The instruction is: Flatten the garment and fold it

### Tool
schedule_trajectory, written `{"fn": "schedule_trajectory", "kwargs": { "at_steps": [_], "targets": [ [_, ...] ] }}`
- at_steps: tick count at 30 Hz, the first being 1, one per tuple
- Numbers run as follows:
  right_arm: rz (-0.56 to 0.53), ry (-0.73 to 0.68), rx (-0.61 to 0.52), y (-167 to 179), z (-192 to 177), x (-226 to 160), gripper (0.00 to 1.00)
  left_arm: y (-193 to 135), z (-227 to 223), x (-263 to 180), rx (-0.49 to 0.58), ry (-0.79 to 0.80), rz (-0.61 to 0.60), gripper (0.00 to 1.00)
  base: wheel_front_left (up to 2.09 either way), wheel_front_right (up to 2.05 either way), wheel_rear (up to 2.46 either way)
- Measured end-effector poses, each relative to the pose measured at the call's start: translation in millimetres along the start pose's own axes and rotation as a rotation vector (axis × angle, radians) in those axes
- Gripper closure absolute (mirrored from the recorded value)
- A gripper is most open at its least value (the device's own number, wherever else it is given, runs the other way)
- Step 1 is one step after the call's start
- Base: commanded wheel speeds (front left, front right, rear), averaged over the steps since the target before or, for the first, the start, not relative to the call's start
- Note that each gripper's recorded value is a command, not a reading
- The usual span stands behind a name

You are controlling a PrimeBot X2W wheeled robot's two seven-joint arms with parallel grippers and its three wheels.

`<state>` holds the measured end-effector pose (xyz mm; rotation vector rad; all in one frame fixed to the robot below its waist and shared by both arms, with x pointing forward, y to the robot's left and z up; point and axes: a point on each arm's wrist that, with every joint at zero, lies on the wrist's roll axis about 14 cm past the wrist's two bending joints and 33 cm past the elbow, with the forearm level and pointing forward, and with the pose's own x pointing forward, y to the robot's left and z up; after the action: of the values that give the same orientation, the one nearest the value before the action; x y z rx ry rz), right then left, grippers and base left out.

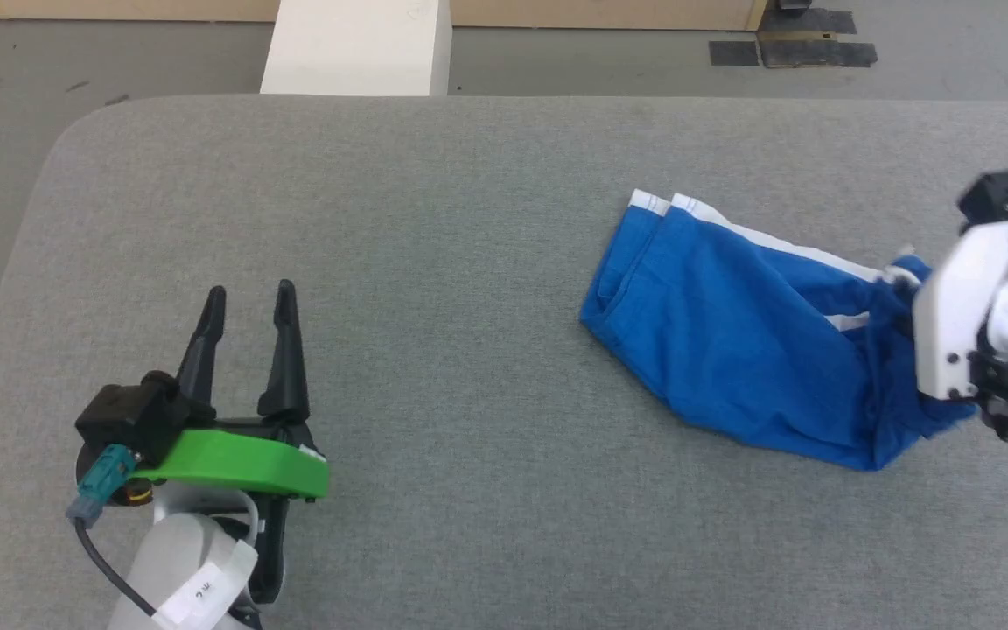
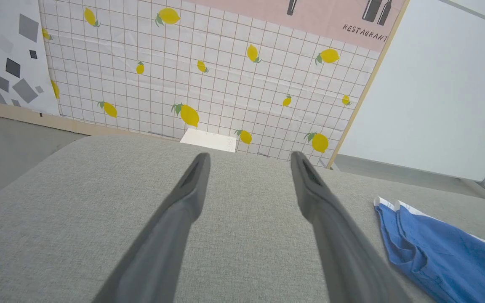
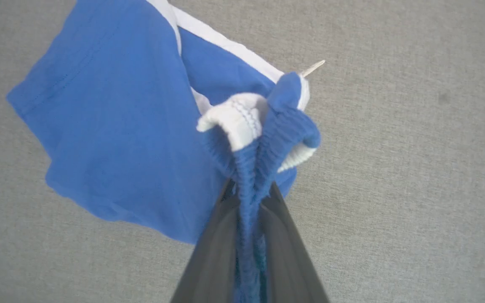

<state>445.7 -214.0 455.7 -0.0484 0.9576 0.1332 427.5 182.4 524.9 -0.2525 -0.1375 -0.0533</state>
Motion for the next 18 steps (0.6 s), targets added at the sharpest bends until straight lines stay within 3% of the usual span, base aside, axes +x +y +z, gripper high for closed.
{"fn": "schedule_trajectory", "kwargs": {
  "at_steps": [10, 18],
  "targets": [
    [0.169, -0.046, -0.054, 83.6, 38.3, 34.3, 1.00, 11.2, -11.5, -3.9, -0.011, 0.029, 0.034, 0.00, 0.00, 0.00, 0.00],
    [0.215, -0.045, -0.076, 121.5, 49.6, 72.7, 1.00, 25.4, -15.7, -4.5, -0.003, 0.038, 0.078, 0.00, 0.00, 0.00, 0.00]
  ]
}}
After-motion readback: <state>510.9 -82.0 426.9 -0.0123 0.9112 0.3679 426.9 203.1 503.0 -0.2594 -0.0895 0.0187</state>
